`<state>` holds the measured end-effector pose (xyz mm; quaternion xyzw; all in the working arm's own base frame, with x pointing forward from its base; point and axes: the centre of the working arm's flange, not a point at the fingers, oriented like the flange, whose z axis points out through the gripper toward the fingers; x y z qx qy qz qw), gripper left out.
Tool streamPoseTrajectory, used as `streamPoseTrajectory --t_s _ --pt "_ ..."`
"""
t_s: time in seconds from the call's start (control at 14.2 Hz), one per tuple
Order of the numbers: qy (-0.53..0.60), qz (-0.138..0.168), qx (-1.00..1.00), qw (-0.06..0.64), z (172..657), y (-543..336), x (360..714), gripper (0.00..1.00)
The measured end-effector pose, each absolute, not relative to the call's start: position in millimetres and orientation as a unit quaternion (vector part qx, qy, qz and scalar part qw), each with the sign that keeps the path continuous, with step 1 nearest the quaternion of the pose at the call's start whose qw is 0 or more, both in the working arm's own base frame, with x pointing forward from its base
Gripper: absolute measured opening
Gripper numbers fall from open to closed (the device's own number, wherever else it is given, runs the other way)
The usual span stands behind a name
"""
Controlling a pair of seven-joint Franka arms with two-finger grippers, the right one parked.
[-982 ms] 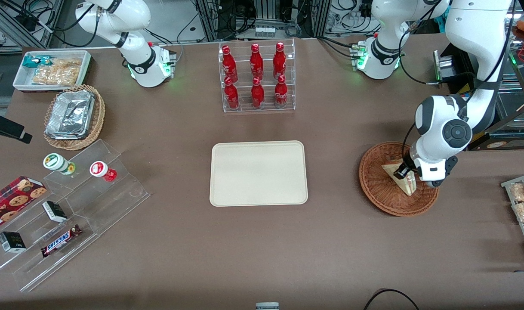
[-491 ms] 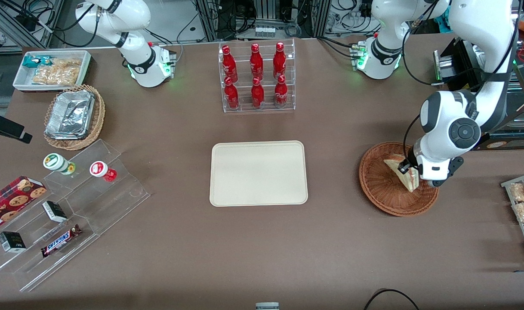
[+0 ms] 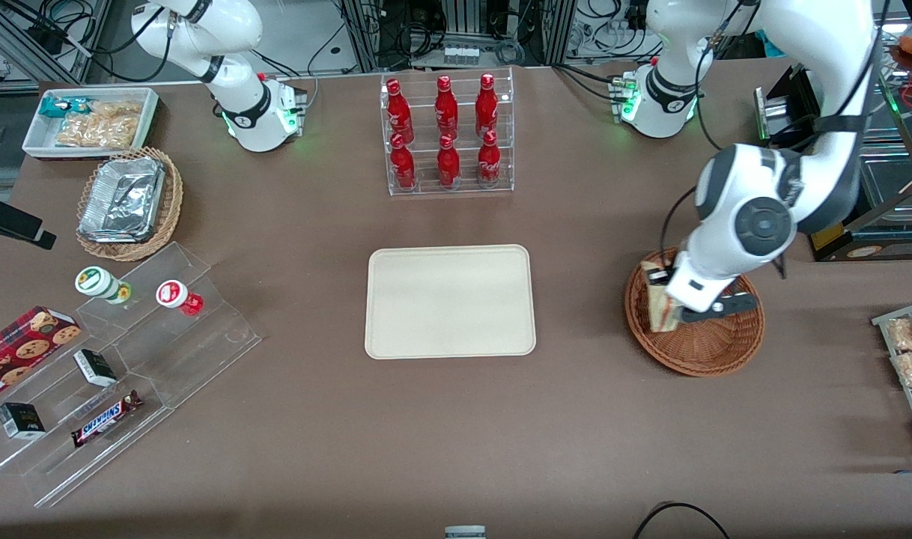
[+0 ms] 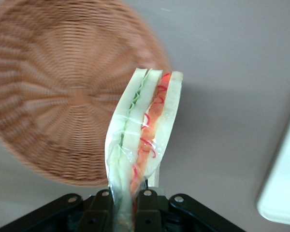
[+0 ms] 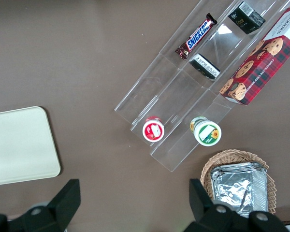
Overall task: Place sandwich from basket to tray
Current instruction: 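Lift the sandwich and carry it with the left gripper over the cream tray, then lower the sandwich onto the tray and open the left gripper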
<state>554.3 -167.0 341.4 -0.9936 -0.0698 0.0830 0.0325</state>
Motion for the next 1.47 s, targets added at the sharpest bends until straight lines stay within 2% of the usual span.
streamPoseTrajectory --t_s 0.56,0.91,1.12,1.47 --pt "-0.078 0.074 -0.994 0.0 326 -347 555 0.15" --pt "-0.107 0.078 -0.991 -0.018 307 -446 538 0.15" --pt "-0.109 0.082 -0.99 -0.025 292 -488 527 0.15" --pt "-0.107 0.069 -0.992 -0.016 267 -524 520 0.15"
